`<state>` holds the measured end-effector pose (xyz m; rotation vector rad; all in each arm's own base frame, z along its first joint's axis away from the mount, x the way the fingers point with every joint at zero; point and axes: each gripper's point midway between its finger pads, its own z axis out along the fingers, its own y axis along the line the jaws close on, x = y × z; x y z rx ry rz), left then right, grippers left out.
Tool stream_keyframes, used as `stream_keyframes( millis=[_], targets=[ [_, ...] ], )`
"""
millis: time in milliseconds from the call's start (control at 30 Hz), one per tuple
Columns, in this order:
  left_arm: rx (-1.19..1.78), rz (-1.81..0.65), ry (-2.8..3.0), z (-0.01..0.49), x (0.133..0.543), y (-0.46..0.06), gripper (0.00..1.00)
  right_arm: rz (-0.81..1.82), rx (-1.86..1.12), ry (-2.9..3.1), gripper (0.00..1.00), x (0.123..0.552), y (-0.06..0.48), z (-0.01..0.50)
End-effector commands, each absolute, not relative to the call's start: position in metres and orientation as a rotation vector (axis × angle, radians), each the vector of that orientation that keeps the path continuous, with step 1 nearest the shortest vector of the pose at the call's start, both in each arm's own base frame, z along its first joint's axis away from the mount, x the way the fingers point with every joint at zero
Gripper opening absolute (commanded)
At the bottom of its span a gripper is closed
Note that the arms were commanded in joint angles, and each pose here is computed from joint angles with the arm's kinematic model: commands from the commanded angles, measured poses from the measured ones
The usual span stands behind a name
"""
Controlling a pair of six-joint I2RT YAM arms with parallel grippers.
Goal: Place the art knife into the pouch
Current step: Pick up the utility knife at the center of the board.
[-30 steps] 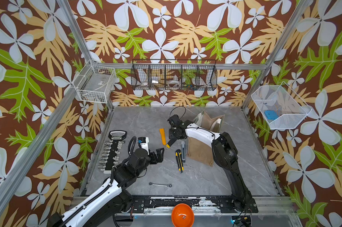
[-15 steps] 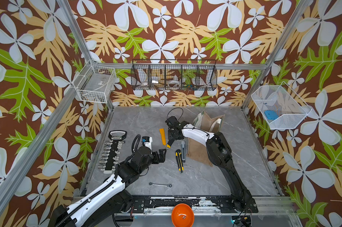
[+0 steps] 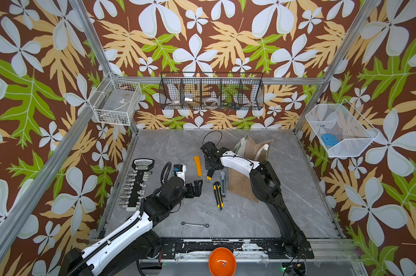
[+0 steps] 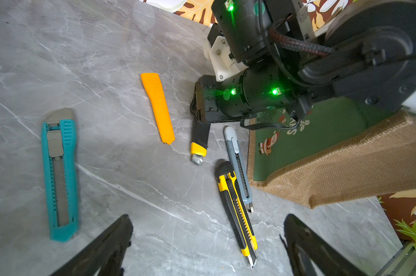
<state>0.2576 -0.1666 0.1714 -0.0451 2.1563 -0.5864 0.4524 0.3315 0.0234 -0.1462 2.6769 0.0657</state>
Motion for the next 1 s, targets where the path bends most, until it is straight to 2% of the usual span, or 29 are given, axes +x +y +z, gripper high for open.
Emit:
stream_keyframes(
  millis=[0,433,667,800,967],
  targets=[
    [-0.079,-0.550,2.163,0.166,0.259,-0.160,1.00,-0.008,-0.207,2.701,0.45,0.446,0.322,0.018],
    [-0.108,-0.528,2.173,0.159,0.256,-0.153,1.00,-0.046,-0.243,2.718,0.44,0.443,0.319,0.009],
    [-0.107,-0.526,2.185,0.152,0.258,-0.155,1.00,0.040,-0.252,2.722,0.41,0.443,0.329,0.006],
    [-0.108,-0.540,2.178,0.152,0.259,-0.157,1.00,0.083,-0.236,2.711,0.32,0.446,0.336,0.010],
    [-0.117,-0.548,2.171,0.150,0.257,-0.155,1.00,0.123,-0.208,2.691,0.29,0.449,0.340,0.017]
  ],
)
